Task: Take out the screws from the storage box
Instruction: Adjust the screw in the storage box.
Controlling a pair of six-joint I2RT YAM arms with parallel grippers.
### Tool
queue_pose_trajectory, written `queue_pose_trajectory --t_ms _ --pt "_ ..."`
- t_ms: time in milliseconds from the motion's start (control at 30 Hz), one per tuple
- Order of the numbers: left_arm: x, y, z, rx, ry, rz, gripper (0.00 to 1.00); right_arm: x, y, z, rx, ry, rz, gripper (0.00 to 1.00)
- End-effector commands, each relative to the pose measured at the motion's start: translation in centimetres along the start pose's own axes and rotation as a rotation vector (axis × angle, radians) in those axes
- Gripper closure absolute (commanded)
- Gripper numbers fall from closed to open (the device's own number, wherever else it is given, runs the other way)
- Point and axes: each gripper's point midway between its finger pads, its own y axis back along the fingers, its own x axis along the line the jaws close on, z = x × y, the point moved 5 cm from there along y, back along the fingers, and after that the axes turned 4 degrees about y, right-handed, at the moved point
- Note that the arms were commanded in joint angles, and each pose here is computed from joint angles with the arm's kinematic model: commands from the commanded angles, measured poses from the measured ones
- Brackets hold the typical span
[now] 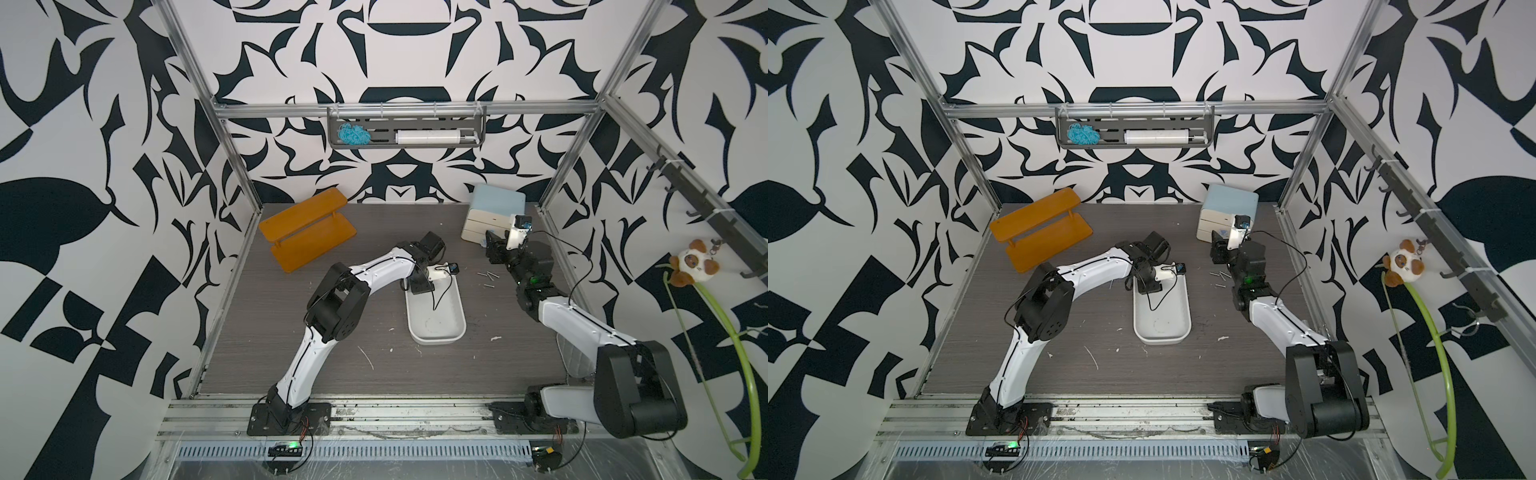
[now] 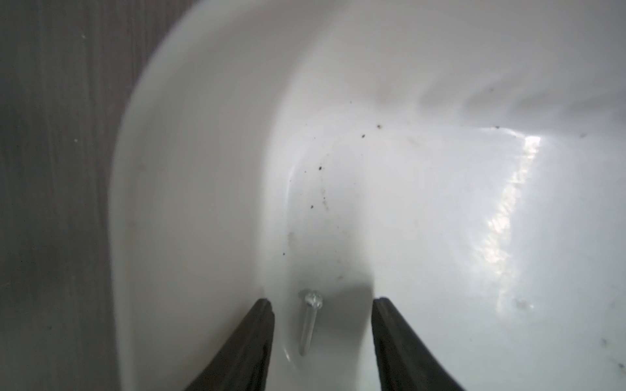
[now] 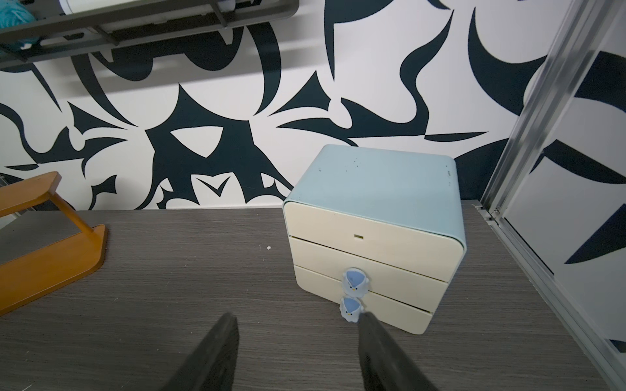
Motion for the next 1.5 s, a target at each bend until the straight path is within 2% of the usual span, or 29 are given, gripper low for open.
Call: queue_pose_trajectory --t_ms 0,67,200,267,400,567,867,1100,1200,1467 --pt "0.1 -1.3 -1.0 0.057 0.011 -0.036 0.47 0.2 0.5 2.2 -0.089 0.001 0.010 0.40" --pt "0.0 -1.7 -1.3 0.078 0.021 -0.062 0.48 0.2 0.5 2.3 -0.089 0.001 0.012 0.40" --pt "-0.6 -2.3 -2.0 0.135 0.037 -0.114 0.58 0.2 0.5 2.2 -0.089 0.002 0.013 0.40" --pt "-0.6 -2.5 -2.4 0.155 0.044 -0.113 0.59 0.3 0.5 2.1 -0.086 0.002 0.015 0.40" --pt "-0.6 -2.5 -2.7 0.169 0.048 -0.103 0.69 0.3 0.5 2.2 -0.087 0.004 0.018 0.40" --pt "-0.2 -1.7 -2.6 0.135 0.040 -0.045 0.64 0.3 0.5 2.3 -0.090 0.005 0.021 0.40" --pt "-0.9 -1.7 -3.4 0.166 0.064 -0.105 0.62 0.4 0.5 2.2 -0.089 0.005 0.025 0.40" --pt "-1.3 1.9 -1.4 0.038 0.087 -0.146 0.61 0.5 0.5 2.3 -0.092 0.006 0.030 0.40" --pt "-1.6 3.2 -1.6 0.028 0.095 -0.152 0.61 0.5 0.6 2.3 -0.091 0.005 0.031 0.40" --pt "-1.8 3.4 -2.6 0.051 0.077 -0.114 0.60 0.6 0.5 2.2 -0.089 0.003 0.039 0.40"
